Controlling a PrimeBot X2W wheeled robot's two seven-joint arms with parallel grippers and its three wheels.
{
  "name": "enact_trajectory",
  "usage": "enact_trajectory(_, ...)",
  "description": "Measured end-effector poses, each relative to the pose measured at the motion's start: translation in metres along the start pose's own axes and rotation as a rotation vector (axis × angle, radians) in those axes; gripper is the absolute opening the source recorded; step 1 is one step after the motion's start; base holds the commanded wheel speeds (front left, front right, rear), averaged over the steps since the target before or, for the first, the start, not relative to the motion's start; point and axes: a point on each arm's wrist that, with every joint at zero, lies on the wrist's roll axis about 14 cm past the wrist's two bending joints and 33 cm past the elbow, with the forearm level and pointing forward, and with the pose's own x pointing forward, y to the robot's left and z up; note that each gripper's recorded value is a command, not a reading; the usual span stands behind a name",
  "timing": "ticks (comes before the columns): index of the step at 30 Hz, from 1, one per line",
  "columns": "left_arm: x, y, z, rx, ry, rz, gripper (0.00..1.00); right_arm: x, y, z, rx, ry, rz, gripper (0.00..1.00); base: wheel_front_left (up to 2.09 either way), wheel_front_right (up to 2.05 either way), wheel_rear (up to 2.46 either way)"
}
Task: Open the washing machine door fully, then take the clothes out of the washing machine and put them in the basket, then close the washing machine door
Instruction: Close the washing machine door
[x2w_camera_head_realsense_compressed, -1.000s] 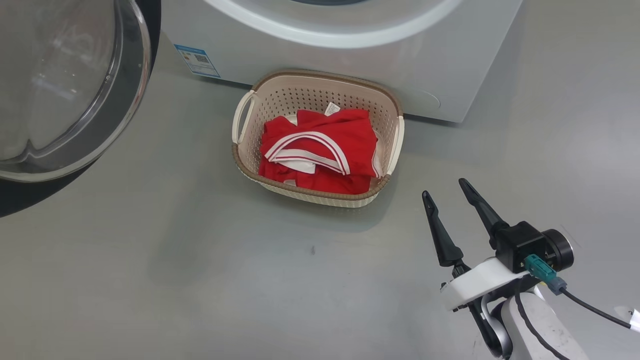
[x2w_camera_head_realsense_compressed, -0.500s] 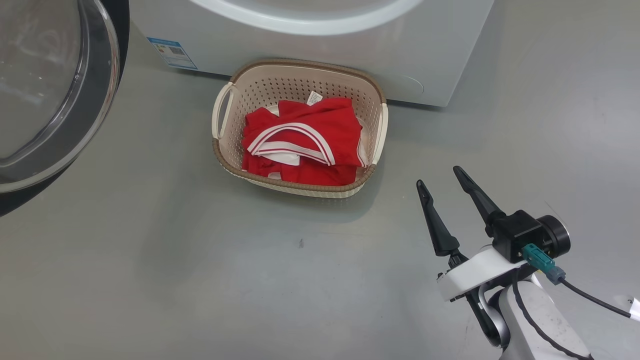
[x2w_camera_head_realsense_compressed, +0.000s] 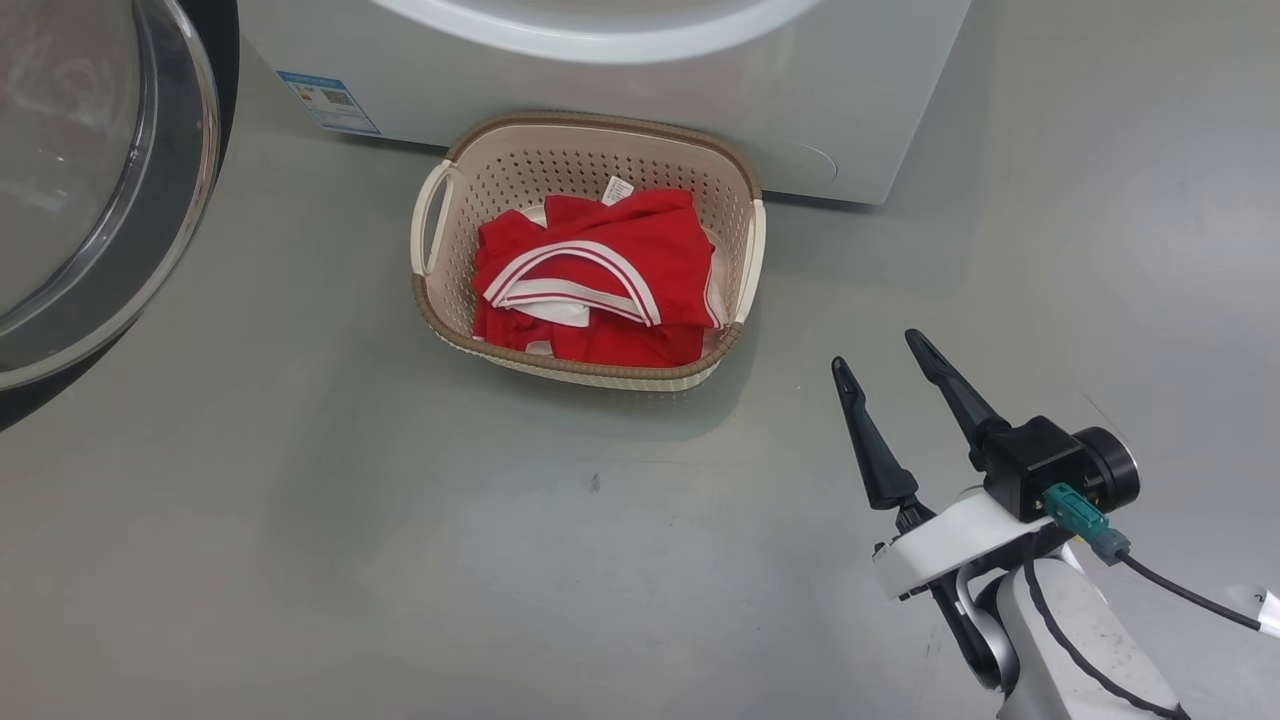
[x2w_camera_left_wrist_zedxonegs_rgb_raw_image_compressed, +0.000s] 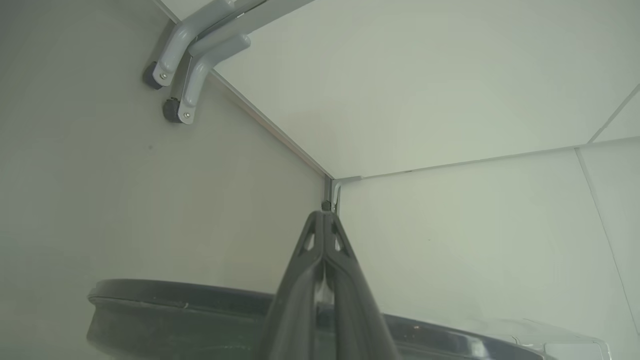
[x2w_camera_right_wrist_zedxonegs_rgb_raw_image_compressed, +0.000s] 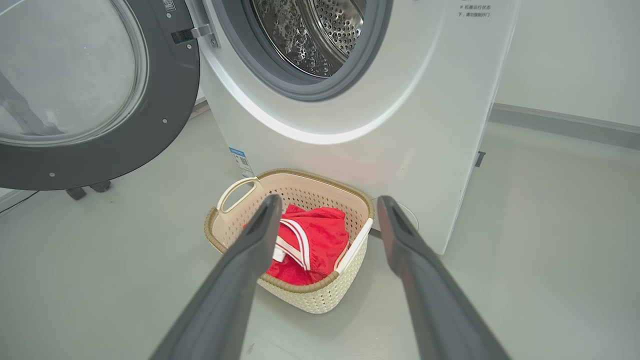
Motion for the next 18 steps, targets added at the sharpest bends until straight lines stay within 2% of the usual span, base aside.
enact_trajectory(18,0.001,0.006,-0.030,-0.032,0.160,0.033,0.00,0.000,0.001,0.001,-0.005,-0.002,0.000,1.00,0.00,0.00,0.00)
